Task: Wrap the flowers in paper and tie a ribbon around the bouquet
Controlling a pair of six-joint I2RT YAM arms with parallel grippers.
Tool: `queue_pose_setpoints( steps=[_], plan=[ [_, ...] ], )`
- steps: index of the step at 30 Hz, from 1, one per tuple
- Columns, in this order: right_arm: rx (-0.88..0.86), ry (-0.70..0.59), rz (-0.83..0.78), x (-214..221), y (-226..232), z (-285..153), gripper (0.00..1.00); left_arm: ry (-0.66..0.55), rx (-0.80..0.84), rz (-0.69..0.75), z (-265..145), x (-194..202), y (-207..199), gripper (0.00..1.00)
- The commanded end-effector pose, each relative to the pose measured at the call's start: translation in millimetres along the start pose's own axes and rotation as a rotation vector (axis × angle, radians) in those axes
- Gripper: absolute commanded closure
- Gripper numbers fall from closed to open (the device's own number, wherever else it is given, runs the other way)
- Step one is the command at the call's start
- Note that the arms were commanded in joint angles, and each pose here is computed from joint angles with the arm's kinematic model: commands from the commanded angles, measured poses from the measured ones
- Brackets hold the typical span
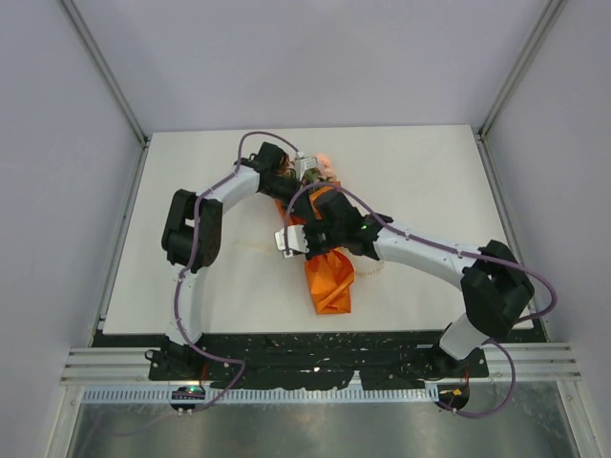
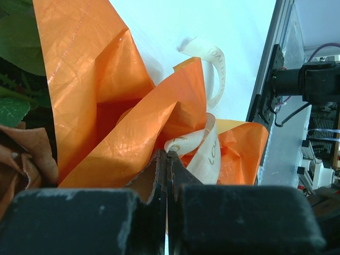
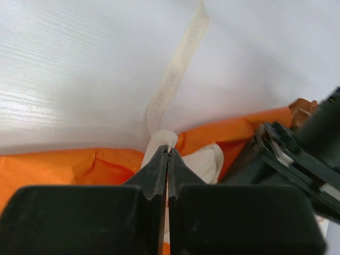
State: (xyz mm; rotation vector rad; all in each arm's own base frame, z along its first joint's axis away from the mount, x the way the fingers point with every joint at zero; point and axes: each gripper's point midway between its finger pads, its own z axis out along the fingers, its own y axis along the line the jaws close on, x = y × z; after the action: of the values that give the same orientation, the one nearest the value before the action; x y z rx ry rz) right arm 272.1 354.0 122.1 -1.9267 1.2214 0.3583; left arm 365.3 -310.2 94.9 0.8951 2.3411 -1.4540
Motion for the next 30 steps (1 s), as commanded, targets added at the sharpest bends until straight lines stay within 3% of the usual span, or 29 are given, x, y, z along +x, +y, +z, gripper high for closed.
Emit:
queue_pose_setpoints(
  steps=[1,12,17,19,20,23,30],
  plan=[
    [-0.020,-0.063,0.112,-4,0,-33,0.95,-0.034,-0.022,0.097,-22,-17,-19,1.00],
    [-0.165,-0.031,0.294,48,29,-80,0.95,-0.026,-0.045,0.089,-28,-10,-11,1.00],
    [-0.190,-0.044,0.304,43,32,-82,0.95,-0.025,-0.034,0.073,-23,-10,-9,1.00],
    [-0.164,-0.043,0.357,32,20,-71,0.82,-0.027,-0.038,0.074,-22,-11,-8,1.00],
    [-0.163,-0.045,0.418,29,19,-66,0.65,-0.028,-0.037,0.075,-22,-11,-9,1.00],
    [-0.082,-0.063,0.471,20,0,-54,0.42,-0.026,-0.036,0.069,-21,-10,-9,1.00],
    [-0.081,-0.076,0.416,20,-2,-33,0.46,-0.025,-0.034,0.070,-19,-9,-8,1.00]
  ],
)
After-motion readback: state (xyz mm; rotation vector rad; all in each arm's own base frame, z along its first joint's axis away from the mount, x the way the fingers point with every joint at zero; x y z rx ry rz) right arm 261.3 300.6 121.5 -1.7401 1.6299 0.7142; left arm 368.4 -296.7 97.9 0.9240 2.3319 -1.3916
